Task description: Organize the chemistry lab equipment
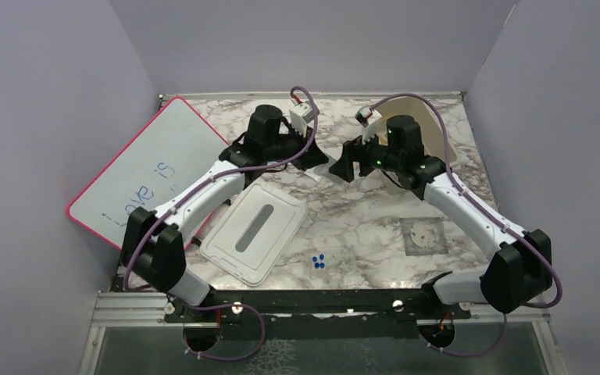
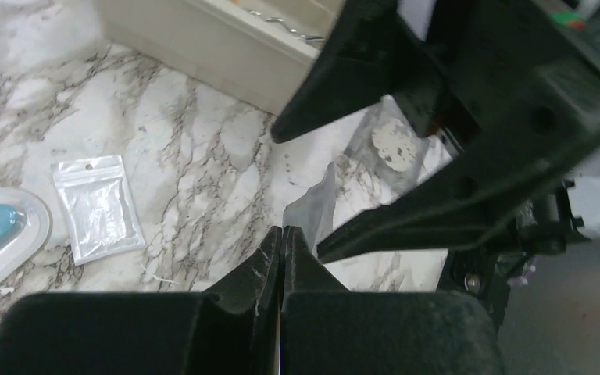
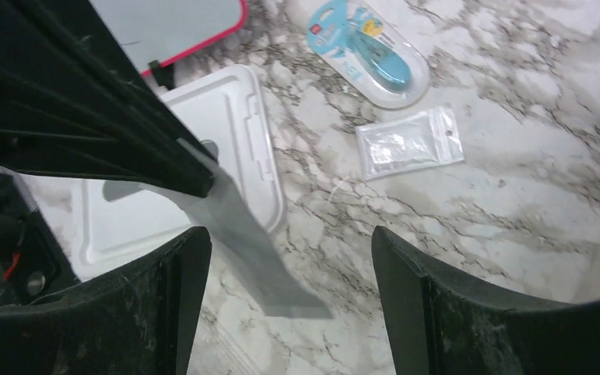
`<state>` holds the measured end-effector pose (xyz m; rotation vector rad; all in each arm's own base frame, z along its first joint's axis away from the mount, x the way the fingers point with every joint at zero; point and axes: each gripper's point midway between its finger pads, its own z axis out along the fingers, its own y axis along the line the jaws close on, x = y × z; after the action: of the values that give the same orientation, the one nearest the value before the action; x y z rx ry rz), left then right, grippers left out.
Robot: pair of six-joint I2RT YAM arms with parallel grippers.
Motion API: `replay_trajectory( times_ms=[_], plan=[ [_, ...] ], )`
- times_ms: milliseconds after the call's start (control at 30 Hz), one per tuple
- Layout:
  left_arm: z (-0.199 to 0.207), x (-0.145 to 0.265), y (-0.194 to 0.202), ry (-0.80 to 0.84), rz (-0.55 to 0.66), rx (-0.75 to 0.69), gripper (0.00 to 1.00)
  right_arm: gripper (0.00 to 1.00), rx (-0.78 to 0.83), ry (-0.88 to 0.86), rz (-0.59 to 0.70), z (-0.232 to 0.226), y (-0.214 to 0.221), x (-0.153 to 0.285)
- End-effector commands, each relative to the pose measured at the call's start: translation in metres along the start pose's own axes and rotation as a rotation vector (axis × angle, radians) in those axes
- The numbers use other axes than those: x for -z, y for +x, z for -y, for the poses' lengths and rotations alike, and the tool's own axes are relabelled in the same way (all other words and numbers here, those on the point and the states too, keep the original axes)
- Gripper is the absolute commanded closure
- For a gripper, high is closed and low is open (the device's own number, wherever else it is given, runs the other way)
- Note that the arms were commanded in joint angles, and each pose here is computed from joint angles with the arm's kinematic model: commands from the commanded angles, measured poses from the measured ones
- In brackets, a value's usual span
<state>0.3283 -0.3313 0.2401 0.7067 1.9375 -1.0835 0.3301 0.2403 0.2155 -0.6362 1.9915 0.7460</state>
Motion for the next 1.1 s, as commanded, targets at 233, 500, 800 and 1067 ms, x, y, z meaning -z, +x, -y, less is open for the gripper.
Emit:
replay_trajectory(
  times_ms=[233,500,800,1067],
  plan=[
    [0.071,0.064,-0.004,0.233,0.052,-0.347,1.00,0.49,0.086,-0.585,-0.007,-0.105,-0.021,0.051],
    [0.074,0.068,-0.012,0.222,0.079,-0.361,1.00,0.97,0.068,-0.586,-0.010,-0.107,-0.022,0.054],
    [0.013,0.080,-0.034,-0.194,0.136,-0.264,0.09,0.99,-0.053,0.017,0.085,-0.016,-0.051,0.031],
    [-0.030,0.101,-0.018,-0.442,0.113,-0.180,0.03,0.99,-0.184,0.702,0.119,0.114,-0.059,0.062]
  ],
)
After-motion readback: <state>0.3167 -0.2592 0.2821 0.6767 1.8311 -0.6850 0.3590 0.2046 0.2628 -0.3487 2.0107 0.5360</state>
